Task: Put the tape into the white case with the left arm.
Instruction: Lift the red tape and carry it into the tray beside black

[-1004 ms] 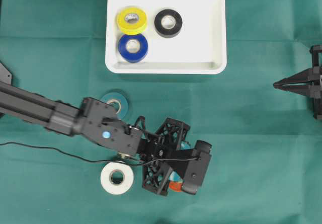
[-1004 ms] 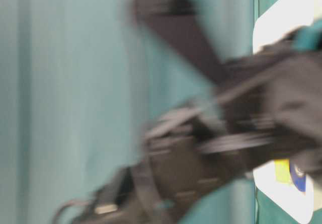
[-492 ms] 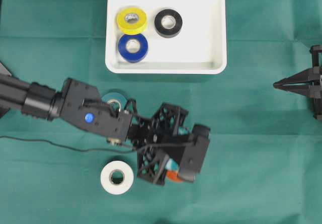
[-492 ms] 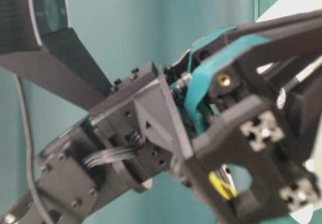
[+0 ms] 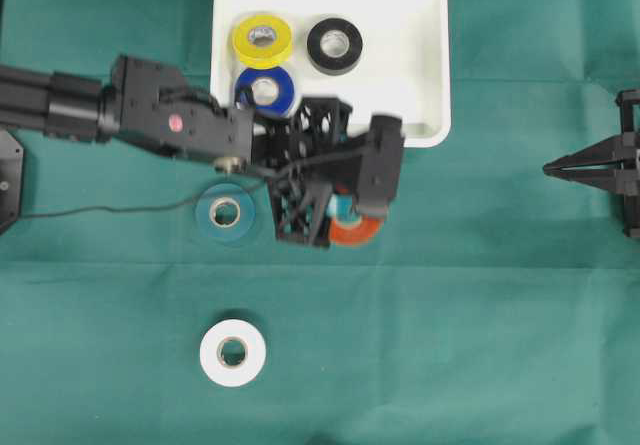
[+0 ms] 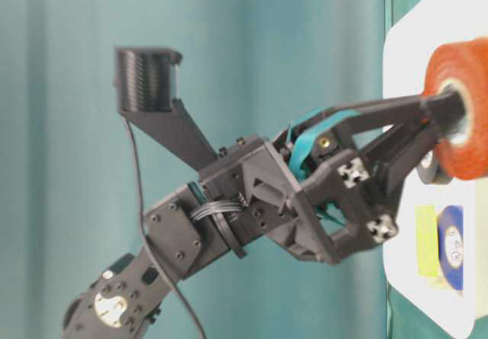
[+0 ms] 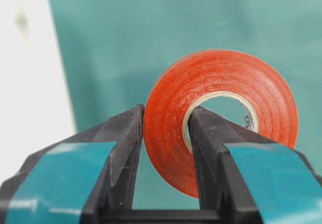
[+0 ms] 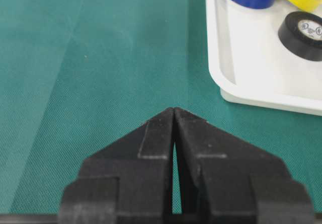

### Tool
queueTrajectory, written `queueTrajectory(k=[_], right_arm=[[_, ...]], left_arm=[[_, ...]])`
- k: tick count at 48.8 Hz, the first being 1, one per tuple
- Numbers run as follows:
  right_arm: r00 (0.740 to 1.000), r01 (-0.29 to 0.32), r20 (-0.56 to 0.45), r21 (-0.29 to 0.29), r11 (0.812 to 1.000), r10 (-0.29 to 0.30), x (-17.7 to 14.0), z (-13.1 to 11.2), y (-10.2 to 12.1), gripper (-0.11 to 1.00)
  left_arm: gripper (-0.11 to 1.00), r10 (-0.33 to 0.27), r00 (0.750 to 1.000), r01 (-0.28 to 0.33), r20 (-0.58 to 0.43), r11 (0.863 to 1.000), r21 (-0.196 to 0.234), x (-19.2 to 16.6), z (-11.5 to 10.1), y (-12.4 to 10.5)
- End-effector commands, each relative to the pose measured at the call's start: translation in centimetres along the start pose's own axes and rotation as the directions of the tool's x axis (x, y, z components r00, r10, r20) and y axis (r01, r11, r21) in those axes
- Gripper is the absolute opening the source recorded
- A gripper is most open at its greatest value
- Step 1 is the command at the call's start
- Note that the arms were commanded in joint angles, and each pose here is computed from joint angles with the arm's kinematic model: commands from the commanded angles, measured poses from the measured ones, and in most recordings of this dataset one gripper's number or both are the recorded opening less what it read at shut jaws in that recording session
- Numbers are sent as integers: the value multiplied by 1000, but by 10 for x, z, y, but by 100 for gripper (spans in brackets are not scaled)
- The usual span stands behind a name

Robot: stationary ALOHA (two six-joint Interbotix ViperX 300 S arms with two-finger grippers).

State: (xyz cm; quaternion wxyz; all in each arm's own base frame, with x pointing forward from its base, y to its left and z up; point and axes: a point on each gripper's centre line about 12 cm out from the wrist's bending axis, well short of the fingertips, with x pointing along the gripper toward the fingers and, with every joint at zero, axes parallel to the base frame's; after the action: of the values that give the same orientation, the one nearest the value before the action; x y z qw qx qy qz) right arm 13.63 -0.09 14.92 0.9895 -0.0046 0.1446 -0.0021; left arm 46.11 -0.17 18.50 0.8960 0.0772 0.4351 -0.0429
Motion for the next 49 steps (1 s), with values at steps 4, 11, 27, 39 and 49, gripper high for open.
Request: queueTrajectory(k=[4, 11, 27, 39, 49], right_arm=[[1000, 1, 12, 3, 1000, -1, 1, 5, 0, -9], [1000, 1, 12, 3, 1000, -1, 1, 4, 0, -9], [1000, 1, 12, 3, 1000, -1, 1, 5, 0, -9], [1000, 1, 12, 3, 1000, -1, 1, 5, 0, -9], [1000, 1, 12, 3, 1000, -1, 1, 5, 0, -9]], left_arm=[[26, 67, 996, -64, 60, 997, -42, -18, 4, 38], [26, 110, 993, -106, 52, 992, -69, -14, -8, 66], [26, 181, 983, -176, 28, 975, -134, -14, -37, 111], [26, 203, 979, -198, 20, 967, -160, -14, -48, 124], [26, 204, 979, -198, 22, 967, -160, -11, -49, 124]])
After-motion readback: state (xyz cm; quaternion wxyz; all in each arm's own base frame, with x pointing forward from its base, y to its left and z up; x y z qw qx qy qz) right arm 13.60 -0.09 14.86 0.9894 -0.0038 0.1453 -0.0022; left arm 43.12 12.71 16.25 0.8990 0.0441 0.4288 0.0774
